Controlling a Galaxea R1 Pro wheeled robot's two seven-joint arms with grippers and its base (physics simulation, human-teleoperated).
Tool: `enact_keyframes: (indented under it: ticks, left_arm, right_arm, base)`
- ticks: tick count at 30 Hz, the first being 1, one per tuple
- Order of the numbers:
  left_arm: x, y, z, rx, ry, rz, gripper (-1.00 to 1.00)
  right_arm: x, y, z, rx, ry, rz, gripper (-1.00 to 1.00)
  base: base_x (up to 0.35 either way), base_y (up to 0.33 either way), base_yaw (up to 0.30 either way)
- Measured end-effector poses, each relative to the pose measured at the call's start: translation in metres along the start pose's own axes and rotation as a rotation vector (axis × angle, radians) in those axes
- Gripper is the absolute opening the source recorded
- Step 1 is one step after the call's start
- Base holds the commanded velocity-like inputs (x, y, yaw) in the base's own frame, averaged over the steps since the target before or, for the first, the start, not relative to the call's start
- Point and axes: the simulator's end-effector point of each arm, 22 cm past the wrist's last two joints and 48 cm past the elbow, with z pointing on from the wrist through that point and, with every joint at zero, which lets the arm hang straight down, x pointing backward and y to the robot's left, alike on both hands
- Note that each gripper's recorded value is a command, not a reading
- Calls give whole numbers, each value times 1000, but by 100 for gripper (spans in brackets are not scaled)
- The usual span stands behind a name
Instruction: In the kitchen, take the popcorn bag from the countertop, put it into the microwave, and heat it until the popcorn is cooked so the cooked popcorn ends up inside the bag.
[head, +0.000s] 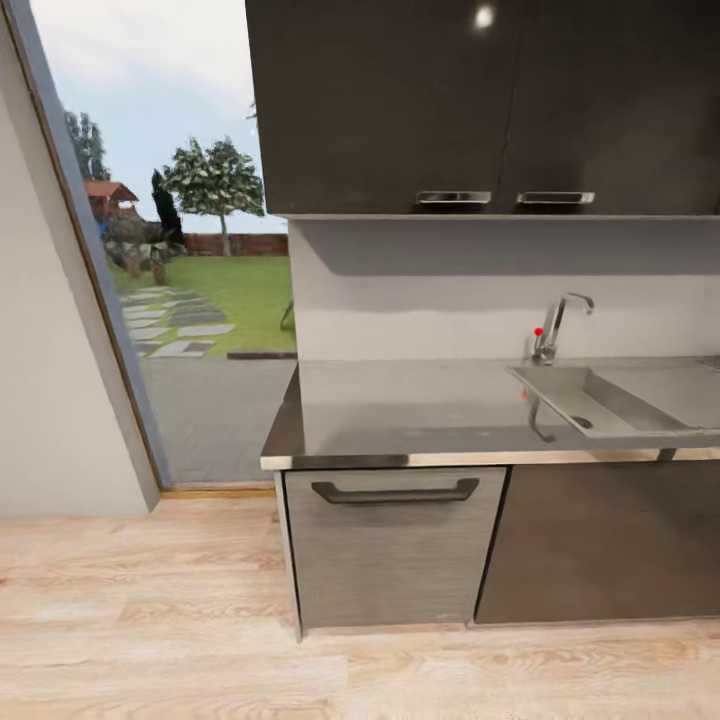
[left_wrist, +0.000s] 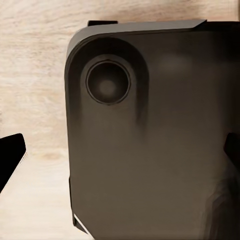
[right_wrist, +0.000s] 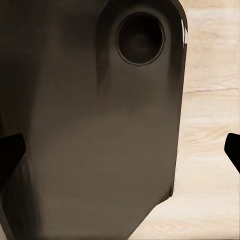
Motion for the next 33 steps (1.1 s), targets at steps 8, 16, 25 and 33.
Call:
enact_keyframes:
  ticks: [8,16,25,33]
  left_arm:
    - [-2,14,0,-17,-4,13,100]
    - [-2,15,0,-18,-4,15,100]
    - [-4,15,0,-18,-8,14,100]
    - [-5,15,0,-18,-11,15,100]
  right_arm:
    - [0,1,0,-1,-2,0,100]
    - [-2,1,0,-1,-8,-4,100]
    - [-4,1,0,-3,-16,-12,100]
    - [-13,1,0,-2,-55,-6,100]
  base:
    - [0,0,-295]
    - [0,0,-295]
    - [0,0,-295]
    - [0,0,-295]
